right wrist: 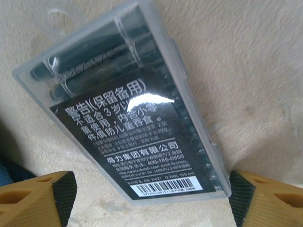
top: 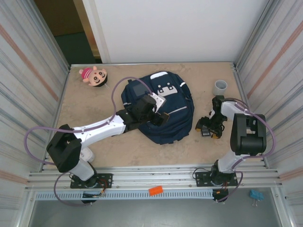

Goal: Pack books, pencil case, and school supplies into a backpack

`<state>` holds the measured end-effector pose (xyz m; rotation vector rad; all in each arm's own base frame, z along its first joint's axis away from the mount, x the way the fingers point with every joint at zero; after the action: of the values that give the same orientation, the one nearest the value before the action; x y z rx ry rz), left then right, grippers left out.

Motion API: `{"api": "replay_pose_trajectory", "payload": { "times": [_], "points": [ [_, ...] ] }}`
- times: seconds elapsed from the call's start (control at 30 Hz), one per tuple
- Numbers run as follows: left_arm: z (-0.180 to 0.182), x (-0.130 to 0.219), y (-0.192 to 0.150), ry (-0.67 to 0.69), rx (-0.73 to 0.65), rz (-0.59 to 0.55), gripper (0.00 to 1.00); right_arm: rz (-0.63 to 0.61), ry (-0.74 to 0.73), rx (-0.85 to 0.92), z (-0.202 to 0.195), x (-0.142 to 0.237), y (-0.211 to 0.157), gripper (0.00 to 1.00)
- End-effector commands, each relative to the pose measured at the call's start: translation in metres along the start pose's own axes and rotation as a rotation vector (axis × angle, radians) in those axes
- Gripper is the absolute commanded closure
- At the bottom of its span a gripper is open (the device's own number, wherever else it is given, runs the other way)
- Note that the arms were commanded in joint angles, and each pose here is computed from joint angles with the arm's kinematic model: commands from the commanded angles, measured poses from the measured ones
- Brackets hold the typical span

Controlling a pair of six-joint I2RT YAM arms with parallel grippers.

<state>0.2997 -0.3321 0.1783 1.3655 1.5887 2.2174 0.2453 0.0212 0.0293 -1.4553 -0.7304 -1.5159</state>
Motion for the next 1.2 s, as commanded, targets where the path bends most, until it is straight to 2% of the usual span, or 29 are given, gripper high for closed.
{"api": "replay_pose_trajectory", "payload": {
  "times": [0.0,0.13,0.27,0.4,0.5,0.57,0.67,0.73,0.83,0.97,1.17],
  "points": [
    [0.002,0.010,0.007,-0.005,0.027,-0.036,0.15,0.043,-0.057,0.003,-0.001,0.000,-0.005,0.18],
    [0.006,0.015,0.003,0.013,0.031,-0.041,0.15,0.013,-0.189,0.060,-0.002,0.004,0.006,0.19],
    [0.010,0.018,0.000,0.025,0.042,-0.041,0.15,0.002,-0.279,0.096,-0.004,0.007,0.016,0.16],
    [0.013,0.020,0.001,0.031,0.049,-0.046,0.15,-0.008,-0.295,0.114,-0.002,0.007,0.028,0.18],
    [0.013,0.020,0.001,0.030,0.052,-0.046,0.15,0.010,-0.238,0.128,0.008,0.001,0.029,0.22],
    [0.014,0.020,0.001,0.032,0.055,-0.048,0.15,0.032,-0.220,0.127,0.009,-0.007,0.028,0.27],
    [0.014,0.020,0.001,0.032,0.056,-0.045,0.15,0.071,-0.221,0.110,0.004,-0.016,0.024,0.44],
    [0.014,0.020,0.000,0.029,0.051,-0.041,0.15,0.092,-0.200,0.080,0.000,-0.019,0.022,0.50],
    [0.013,0.020,0.000,0.024,0.032,-0.037,0.15,0.073,-0.126,0.047,0.002,-0.013,0.021,0.52],
    [0.008,0.012,-0.006,0.000,-0.040,-0.007,0.15,-0.009,0.030,-0.022,0.007,0.014,0.025,0.53],
    [-0.010,-0.018,-0.014,-0.005,-0.213,0.088,0.11,-0.190,0.446,-0.141,0.020,0.078,0.029,0.54]
  ]
}}
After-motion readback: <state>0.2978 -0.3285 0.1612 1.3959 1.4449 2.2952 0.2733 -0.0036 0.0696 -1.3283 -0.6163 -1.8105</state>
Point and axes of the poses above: each hand's point on the last joint's axis, 136 mm out from that joint toward the fingers, its own x axis back along the fingers, its own z axis along the line the jaws close on, y = z × x, the point moved 1 cm from there along x, back along the fingers, and after that the axes turned 5 degrees about -x, right-handed, at the moved point
